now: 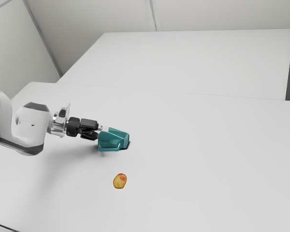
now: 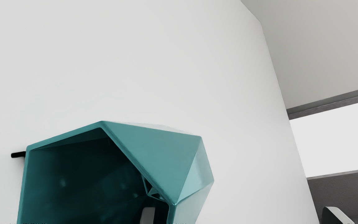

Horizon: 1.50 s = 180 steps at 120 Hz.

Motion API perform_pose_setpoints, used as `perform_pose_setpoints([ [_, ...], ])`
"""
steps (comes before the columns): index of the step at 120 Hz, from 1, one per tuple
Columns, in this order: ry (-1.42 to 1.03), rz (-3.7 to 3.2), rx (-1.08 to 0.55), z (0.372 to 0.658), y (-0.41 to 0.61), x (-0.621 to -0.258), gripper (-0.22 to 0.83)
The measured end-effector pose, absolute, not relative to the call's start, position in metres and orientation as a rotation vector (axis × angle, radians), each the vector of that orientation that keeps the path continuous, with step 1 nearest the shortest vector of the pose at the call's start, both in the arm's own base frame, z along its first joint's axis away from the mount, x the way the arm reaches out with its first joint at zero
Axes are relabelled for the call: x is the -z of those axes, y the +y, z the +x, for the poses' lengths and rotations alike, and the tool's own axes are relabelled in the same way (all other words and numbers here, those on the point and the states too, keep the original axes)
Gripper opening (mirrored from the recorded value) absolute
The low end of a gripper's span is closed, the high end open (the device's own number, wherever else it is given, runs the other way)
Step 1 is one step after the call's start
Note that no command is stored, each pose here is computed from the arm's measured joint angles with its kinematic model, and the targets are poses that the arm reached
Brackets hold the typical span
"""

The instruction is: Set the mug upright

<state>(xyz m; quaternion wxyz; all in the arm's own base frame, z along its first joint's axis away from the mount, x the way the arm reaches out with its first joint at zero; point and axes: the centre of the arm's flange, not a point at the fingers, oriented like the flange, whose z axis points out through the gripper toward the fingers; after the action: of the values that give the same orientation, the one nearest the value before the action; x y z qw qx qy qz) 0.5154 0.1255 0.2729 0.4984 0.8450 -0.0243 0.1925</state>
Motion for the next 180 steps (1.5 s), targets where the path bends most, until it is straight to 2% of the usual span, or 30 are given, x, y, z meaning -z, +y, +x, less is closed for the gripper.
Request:
perform_pose_setpoints([
  [10,-0.052,2.035,-0.461,0.514,0.121,-0.269,0.49],
  [40,-0.051,2.027,-0.472,0.515,0.119,-0.27,0.06],
  [61,-0.055,2.028,-0.478,0.516,0.118,-0.271,-0.09],
  [92,-0.069,2.037,-0.492,0.517,0.118,-0.277,-0.13],
  [112,-0.105,2.046,-0.531,0.518,0.117,-0.3,-0.13],
  [147,-0.32,2.142,-0.543,0.531,0.108,-0.368,-0.15],
  [160,-0.448,2.234,-0.492,0.543,0.105,-0.397,-0.15],
  [180,-0.611,2.402,-0.349,0.544,0.091,-0.431,-0.16],
])
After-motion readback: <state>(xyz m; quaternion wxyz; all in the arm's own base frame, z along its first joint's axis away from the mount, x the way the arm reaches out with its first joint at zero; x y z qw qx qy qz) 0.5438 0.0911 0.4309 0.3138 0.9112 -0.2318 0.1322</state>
